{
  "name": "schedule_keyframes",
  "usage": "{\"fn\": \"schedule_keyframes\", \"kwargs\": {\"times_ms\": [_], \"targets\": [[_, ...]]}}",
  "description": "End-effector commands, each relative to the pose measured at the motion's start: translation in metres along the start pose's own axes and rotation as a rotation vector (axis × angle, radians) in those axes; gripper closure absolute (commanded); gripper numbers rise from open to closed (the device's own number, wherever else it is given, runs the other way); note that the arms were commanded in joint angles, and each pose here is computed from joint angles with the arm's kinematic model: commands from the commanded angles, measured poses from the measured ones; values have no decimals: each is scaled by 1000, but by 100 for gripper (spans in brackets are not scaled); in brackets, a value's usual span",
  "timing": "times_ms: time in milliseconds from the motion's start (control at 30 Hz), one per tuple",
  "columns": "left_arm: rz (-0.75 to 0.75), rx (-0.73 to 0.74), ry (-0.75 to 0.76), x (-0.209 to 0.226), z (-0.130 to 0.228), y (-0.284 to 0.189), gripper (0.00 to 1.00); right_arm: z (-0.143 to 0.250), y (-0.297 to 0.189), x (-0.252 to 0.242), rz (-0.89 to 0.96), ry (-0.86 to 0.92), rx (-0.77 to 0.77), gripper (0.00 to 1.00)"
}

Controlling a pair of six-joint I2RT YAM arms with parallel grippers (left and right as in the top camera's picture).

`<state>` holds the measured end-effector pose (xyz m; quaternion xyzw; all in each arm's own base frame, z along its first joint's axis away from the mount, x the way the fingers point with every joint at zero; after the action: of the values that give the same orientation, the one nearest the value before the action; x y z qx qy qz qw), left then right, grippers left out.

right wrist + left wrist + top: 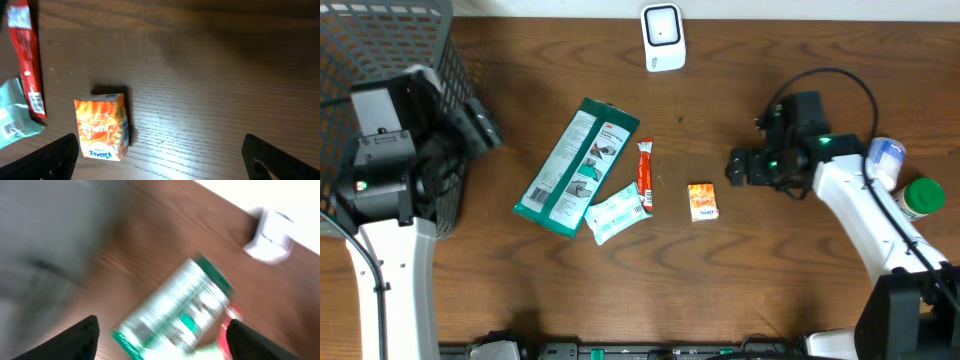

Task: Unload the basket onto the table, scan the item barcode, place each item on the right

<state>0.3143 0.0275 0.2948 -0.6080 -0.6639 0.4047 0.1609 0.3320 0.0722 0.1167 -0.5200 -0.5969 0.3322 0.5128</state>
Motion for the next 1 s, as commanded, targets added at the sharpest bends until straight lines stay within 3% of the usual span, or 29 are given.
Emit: {"fn": "schedule_keyframes", "kwargs": {"times_ms": [0, 200, 500, 967], "targets": [[378, 216, 45, -59, 43, 8, 27, -12, -13, -2, -103, -17, -28, 1], [437, 505, 146, -95, 125, 48, 33, -16, -15, -19, -90, 32, -39, 1], [550, 705, 350, -158, 209, 108, 48, -13, -9, -22, -82, 24, -40, 1], [603, 760, 358, -210, 269, 170, 52, -12, -8, -22, -82, 25, -37, 1]]}}
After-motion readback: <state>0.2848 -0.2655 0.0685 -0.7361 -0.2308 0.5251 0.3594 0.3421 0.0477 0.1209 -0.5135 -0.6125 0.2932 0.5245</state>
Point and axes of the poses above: each gripper's point midway between its finger pads, its own y axis out along the fingers, its own x axis along the line the jaws close on, z = x × y, the point moved 3 cm from there along -y, back along the fingers, and after that the axes turned 6 degrees about y, right-handed, at the moved point
